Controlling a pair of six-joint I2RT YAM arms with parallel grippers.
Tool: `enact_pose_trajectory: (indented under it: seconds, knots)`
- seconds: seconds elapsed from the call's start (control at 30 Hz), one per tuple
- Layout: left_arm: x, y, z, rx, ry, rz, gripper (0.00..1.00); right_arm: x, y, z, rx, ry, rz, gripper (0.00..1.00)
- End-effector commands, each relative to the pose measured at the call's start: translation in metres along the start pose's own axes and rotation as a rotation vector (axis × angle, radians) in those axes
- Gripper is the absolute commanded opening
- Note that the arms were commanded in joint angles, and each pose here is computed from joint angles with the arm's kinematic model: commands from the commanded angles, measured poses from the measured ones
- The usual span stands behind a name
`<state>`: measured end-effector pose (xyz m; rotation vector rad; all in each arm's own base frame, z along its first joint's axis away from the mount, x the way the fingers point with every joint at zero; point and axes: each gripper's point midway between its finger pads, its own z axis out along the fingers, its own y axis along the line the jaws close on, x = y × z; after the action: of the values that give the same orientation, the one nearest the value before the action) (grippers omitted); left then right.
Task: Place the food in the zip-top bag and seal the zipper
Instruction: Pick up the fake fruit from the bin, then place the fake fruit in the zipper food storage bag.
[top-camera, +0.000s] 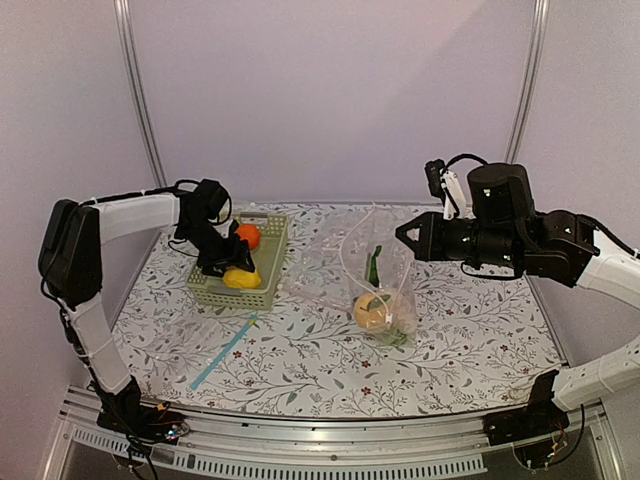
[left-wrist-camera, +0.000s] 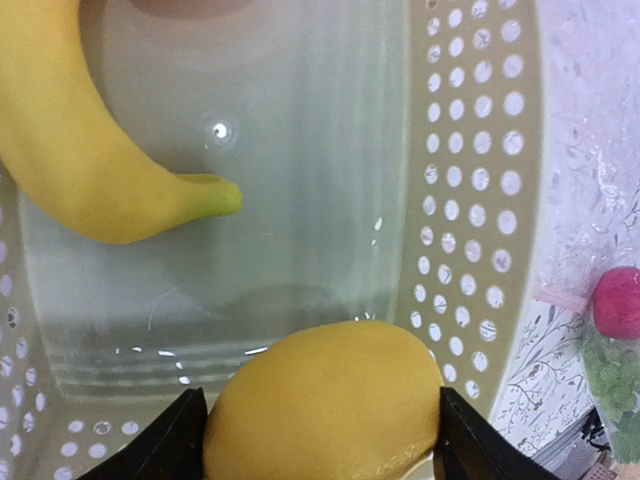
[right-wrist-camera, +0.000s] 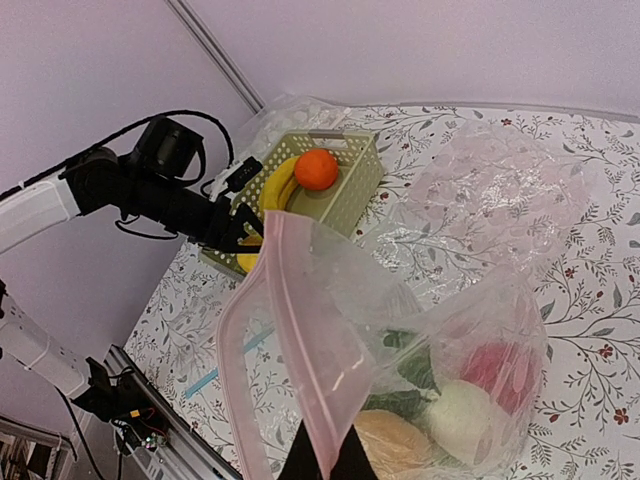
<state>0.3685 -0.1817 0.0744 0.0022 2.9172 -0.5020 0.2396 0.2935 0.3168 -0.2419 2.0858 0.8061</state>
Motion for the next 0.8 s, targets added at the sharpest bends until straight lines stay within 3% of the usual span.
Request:
enact_pose_trajectory:
  seconds: [0.0,0.3,0.47,0.77]
  knots:
    - [-0.019,-0.011,-0.043,0.003,-0.157,0.003,0.65,-0.012,0.007,-0.003,-0.021,-0.039,0.015,0.0]
    - [-0.019,-0.059,-0.099,0.164,-0.294,0.091,0.64,-0.011,0.008,-0.001,-0.022,-0.03,0.014,0.0]
    - [-0.006,-0.111,-0.15,0.287,-0.396,0.188,0.64,-0.011,0.01,0.001,-0.02,-0.02,0.006,0.0]
    - [0.052,-0.217,-0.211,0.562,-0.504,0.348,0.62,-0.013,0.022,0.01,-0.056,0.009,-0.001,0.0]
